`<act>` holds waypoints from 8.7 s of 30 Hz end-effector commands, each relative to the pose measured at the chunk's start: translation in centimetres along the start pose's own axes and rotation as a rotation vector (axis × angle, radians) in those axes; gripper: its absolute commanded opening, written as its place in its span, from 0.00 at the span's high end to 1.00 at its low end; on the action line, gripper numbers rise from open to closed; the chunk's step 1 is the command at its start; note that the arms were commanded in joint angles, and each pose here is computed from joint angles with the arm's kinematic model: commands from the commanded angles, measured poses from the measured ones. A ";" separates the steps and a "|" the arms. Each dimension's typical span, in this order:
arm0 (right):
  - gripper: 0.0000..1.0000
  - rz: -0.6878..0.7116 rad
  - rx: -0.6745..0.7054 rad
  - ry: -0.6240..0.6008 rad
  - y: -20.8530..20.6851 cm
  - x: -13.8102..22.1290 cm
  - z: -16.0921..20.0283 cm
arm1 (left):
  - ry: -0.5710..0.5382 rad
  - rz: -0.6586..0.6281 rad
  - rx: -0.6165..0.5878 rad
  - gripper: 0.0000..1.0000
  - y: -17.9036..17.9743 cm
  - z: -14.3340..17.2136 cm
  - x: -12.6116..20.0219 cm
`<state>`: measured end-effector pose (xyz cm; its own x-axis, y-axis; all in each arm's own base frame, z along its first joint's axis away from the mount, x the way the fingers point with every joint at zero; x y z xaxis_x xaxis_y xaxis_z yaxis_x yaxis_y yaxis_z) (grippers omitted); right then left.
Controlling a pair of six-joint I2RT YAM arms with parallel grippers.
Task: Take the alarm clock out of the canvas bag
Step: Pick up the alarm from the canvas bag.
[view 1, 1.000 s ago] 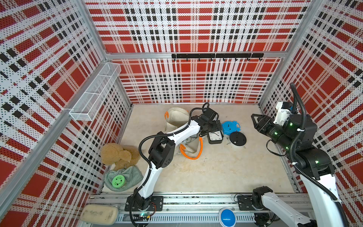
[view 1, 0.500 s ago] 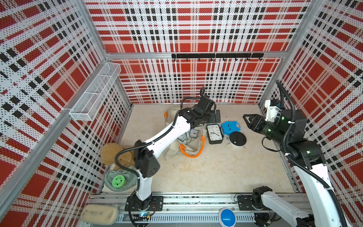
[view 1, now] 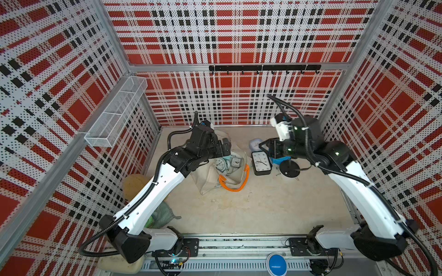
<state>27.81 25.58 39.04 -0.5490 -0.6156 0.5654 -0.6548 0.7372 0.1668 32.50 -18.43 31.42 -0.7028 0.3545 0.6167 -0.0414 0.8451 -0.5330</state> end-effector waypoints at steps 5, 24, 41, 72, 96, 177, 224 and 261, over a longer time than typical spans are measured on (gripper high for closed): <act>0.64 -0.027 0.137 0.173 3.7 -8.9 -0.3 | 0.019 -0.062 0.156 0.07 5.9 0.9 2.4; 0.47 0.020 0.124 0.358 1.7 -26.8 4.5 | 0.036 0.015 0.288 0.07 7.8 0.6 0.2; 0.38 0.057 0.136 0.170 -1.9 -22.6 -0.7 | 0.132 0.023 0.181 0.03 3.5 3.2 -4.2; 0.36 0.352 0.426 0.408 -7.9 -29.6 5.7 | 0.110 -0.247 0.089 0.70 8.7 6.6 -5.9; 0.19 0.492 0.313 0.476 -12.9 -31.9 8.7 | 0.160 -0.199 0.079 0.69 8.2 8.6 -6.3; 0.46 -0.094 0.136 0.216 2.2 -22.3 1.3 | 0.046 -0.268 0.189 0.80 15.0 6.7 0.2; 0.00 0.260 0.113 0.771 -1.1 -29.4 20.5 | 0.168 -0.269 0.247 0.84 15.6 13.4 -2.3; 0.67 0.192 0.069 0.602 0.6 -26.2 15.0 | 0.137 -0.254 0.244 0.81 15.1 12.3 -1.5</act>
<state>33.96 37.42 9.43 -0.2530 -0.1468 0.9563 -0.6031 0.7968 -0.0372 24.65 -11.86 15.01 -0.5494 0.2359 0.8016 -0.3742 0.7882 -0.4885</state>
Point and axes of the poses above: each gripper's point midway between its finger pads, its own x axis back along the fingers, its own y axis along the line the jaws close on, z = x × y, the point moved 1 cm from there along x, back along the fingers, and after that the axes turned 12 degrees about x, right-handed, at the moved point
